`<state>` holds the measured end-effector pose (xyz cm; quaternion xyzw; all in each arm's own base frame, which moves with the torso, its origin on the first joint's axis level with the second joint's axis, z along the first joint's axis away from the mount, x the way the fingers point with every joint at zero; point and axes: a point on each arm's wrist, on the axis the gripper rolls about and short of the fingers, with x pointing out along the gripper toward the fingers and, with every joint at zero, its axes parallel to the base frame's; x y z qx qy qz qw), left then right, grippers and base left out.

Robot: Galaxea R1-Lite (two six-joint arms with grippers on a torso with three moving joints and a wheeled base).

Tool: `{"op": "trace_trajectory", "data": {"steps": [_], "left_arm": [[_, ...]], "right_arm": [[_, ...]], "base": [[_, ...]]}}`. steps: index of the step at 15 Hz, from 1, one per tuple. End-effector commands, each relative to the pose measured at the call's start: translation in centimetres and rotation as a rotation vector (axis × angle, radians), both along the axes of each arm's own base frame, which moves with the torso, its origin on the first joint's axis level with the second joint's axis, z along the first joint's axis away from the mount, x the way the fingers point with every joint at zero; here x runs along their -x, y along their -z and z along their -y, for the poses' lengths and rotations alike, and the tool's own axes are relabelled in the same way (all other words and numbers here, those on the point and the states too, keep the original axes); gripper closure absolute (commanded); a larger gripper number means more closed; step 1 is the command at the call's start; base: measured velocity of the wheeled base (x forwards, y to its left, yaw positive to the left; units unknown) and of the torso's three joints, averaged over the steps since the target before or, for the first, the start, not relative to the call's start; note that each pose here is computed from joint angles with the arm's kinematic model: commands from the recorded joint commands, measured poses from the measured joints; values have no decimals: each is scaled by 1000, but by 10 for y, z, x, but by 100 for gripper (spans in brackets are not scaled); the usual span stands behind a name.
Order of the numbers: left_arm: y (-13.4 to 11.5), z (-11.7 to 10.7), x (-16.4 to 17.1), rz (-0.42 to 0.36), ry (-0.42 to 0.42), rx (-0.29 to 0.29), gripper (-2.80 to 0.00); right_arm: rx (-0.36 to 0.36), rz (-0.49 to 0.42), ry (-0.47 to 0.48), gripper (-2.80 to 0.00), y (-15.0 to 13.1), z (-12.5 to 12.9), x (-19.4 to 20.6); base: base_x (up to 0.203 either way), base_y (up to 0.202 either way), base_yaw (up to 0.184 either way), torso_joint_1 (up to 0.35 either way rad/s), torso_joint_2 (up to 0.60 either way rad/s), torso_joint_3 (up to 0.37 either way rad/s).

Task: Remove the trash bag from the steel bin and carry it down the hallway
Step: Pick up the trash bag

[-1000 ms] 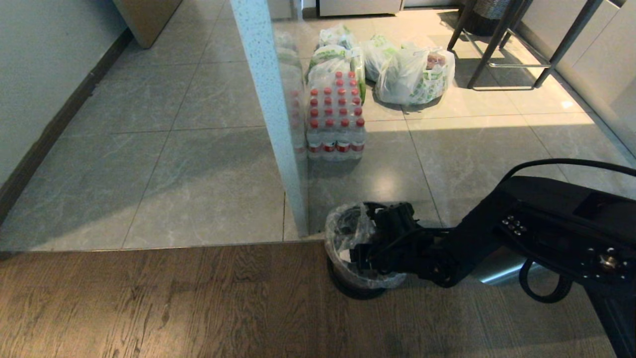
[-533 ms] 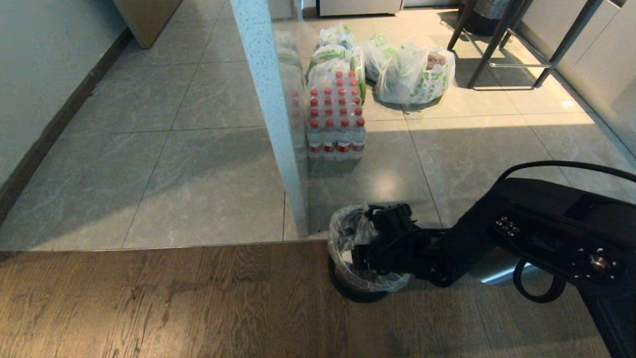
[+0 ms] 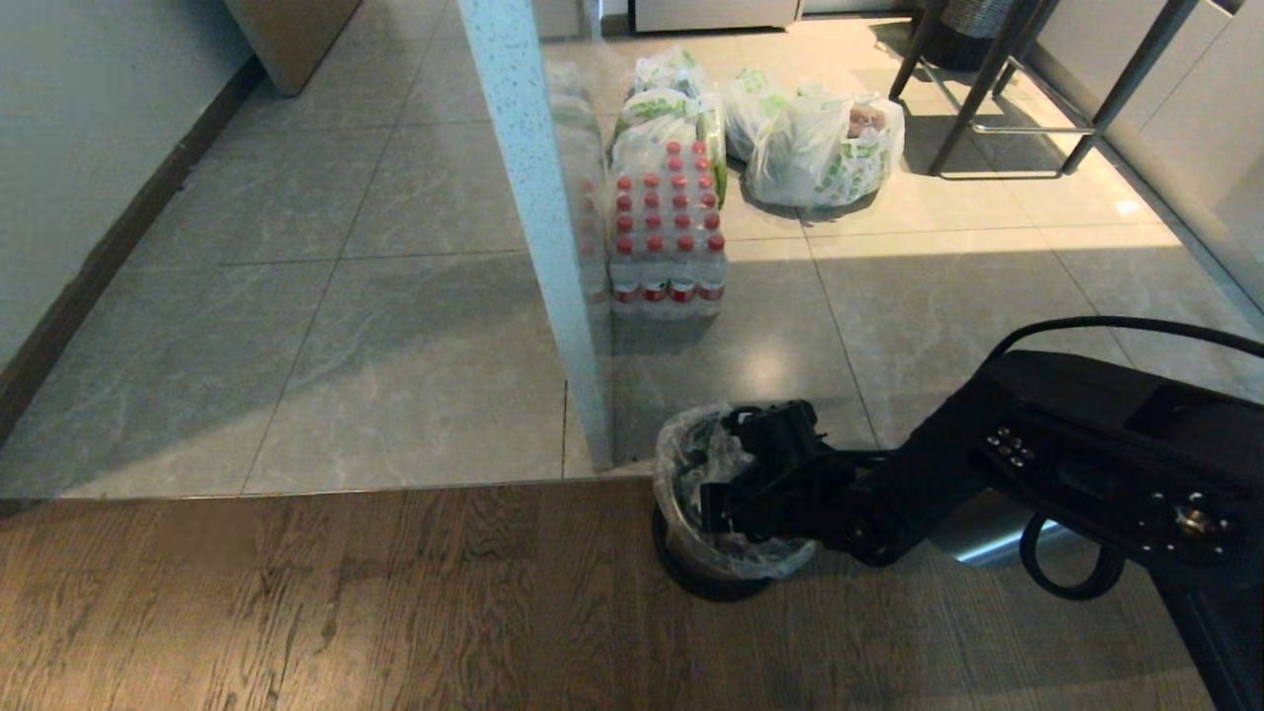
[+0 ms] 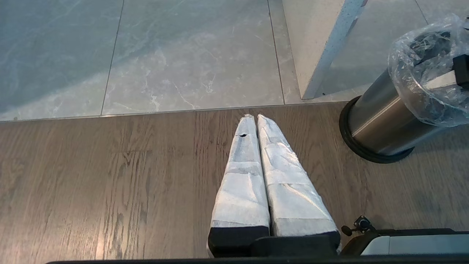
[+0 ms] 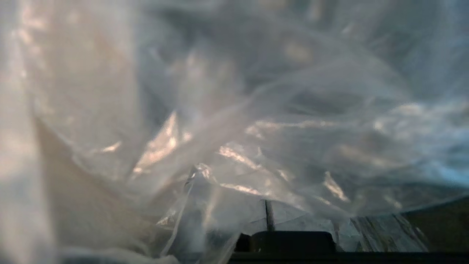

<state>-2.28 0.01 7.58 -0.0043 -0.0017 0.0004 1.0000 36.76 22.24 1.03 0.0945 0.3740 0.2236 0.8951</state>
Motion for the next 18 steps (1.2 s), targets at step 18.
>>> {"op": "trace_trajectory", "data": {"steps": [18], "left_arm": [[0,0,0,0,-1,1,0]], "right_arm": [[-111,211,15,0,-172,68,100]], "base": [[0,0,0,0,0,0]]}}
